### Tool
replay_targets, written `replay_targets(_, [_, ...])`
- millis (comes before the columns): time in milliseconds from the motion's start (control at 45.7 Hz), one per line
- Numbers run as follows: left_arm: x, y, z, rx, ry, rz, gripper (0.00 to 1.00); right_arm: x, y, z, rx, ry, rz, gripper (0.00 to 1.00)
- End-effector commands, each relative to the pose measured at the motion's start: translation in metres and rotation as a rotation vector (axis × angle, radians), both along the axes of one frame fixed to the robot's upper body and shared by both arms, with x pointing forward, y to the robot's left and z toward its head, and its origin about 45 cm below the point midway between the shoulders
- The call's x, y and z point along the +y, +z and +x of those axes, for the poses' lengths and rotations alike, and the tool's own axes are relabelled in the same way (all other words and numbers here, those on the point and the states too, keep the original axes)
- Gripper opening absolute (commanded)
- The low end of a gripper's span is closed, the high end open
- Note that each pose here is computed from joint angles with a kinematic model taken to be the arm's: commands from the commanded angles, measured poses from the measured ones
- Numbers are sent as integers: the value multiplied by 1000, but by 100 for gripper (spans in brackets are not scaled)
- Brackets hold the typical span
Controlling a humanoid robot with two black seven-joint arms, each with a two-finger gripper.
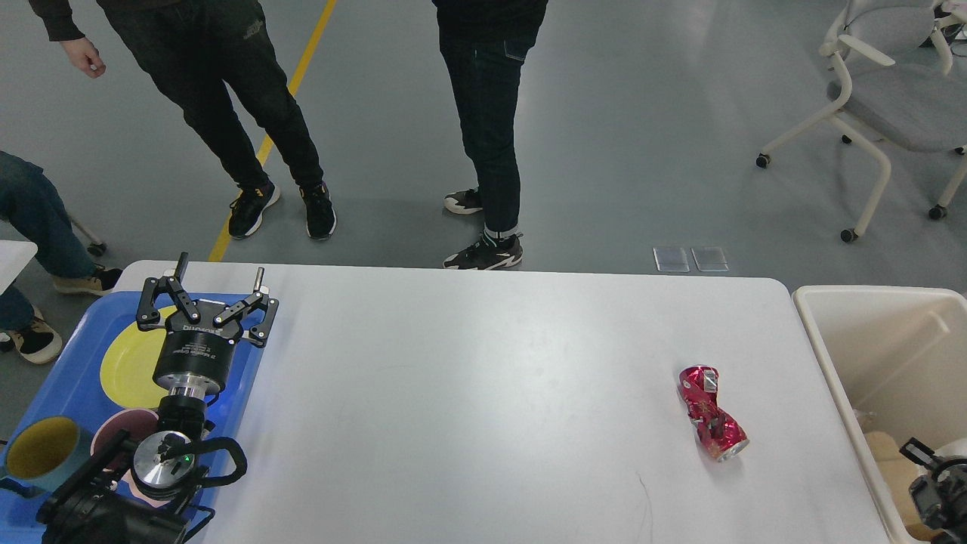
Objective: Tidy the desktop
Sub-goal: 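Open the right gripper in the bin to release the cup, then raise the right gripper and move it over the crumpled red can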
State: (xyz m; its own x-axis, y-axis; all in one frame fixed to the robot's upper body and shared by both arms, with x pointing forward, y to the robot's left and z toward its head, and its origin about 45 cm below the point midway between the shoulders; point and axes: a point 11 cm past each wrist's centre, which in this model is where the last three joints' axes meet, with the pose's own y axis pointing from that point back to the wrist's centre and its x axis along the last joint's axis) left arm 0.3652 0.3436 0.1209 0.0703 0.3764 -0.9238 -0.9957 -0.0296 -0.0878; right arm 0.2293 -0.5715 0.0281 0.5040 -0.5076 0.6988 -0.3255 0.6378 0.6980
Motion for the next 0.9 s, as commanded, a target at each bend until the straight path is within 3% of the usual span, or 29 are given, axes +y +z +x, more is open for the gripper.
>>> replay_targets(0, [0, 0, 0, 1, -1, 0, 96, 3, -2, 0, -17, 9, -15, 100])
replay_targets(657, [0, 0, 0, -1, 0, 0, 96, 0, 3, 6, -16, 18, -15, 100])
replay_targets(876, [0, 0, 0, -1, 0, 0, 96, -3, 59, 70, -15, 19, 134, 100])
